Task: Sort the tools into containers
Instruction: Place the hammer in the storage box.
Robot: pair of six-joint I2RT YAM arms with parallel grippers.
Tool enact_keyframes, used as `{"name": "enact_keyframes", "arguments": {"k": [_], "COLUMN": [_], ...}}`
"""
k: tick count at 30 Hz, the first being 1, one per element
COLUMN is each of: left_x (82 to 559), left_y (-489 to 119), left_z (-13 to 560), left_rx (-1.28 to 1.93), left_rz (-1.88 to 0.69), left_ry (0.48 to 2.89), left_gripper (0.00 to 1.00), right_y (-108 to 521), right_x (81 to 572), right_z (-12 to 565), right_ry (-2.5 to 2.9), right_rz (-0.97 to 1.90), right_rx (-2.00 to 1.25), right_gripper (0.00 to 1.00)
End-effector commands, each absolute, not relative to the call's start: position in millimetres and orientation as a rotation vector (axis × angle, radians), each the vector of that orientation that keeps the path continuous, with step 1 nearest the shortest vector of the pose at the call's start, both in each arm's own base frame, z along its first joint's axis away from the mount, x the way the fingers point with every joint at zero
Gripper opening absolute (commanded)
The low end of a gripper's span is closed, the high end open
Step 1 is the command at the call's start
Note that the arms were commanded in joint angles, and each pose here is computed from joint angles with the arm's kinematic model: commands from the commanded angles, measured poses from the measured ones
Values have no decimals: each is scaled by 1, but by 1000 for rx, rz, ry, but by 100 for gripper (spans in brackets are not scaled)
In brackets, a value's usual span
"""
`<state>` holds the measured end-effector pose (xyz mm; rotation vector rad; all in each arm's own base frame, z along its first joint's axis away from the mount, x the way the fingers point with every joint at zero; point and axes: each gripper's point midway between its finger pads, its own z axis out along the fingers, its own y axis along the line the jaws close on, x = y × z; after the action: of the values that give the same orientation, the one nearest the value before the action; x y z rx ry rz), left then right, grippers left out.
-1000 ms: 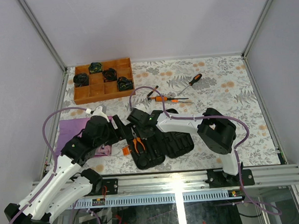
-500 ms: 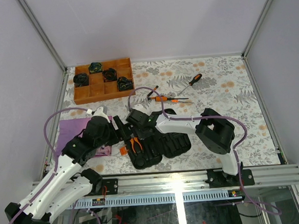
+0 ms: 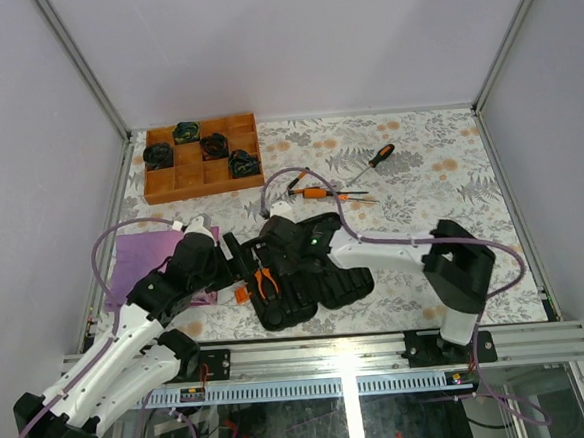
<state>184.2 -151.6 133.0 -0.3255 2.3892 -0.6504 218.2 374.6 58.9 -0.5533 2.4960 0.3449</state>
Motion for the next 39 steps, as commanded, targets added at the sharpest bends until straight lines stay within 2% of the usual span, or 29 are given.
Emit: {"name": "enact_keyframes", "arguments": {"k": [1,6,10,27,32,39], "left_x": [196,199,207,225,232,253], "left_y": [-154,-157,-162,-164,-175,-190], "left_z": [134,120,110,59,54,61], "left_rx": [-371,-387,-386,-362,-306,-258], "left_rz": [-667,-664,-667,-561,-609,-625], "left_ry": [2335,2348,2351,2434,2424,2400], "left_gripper": [79,79,79,79,78,77], "right_y": [370,324,303,309,304,306], "right_x": [235,236,226,169,169,170], "right_z": [111,102,88,58,50,49], "right_ry": [2299,2319,2352,2476,2517,2520], "right_rz": [419,318,375,698,641,647], "right_rx": [-485,-398,-366,-469,-467,-464], "right_gripper": [39,40,38,33,28,28]}}
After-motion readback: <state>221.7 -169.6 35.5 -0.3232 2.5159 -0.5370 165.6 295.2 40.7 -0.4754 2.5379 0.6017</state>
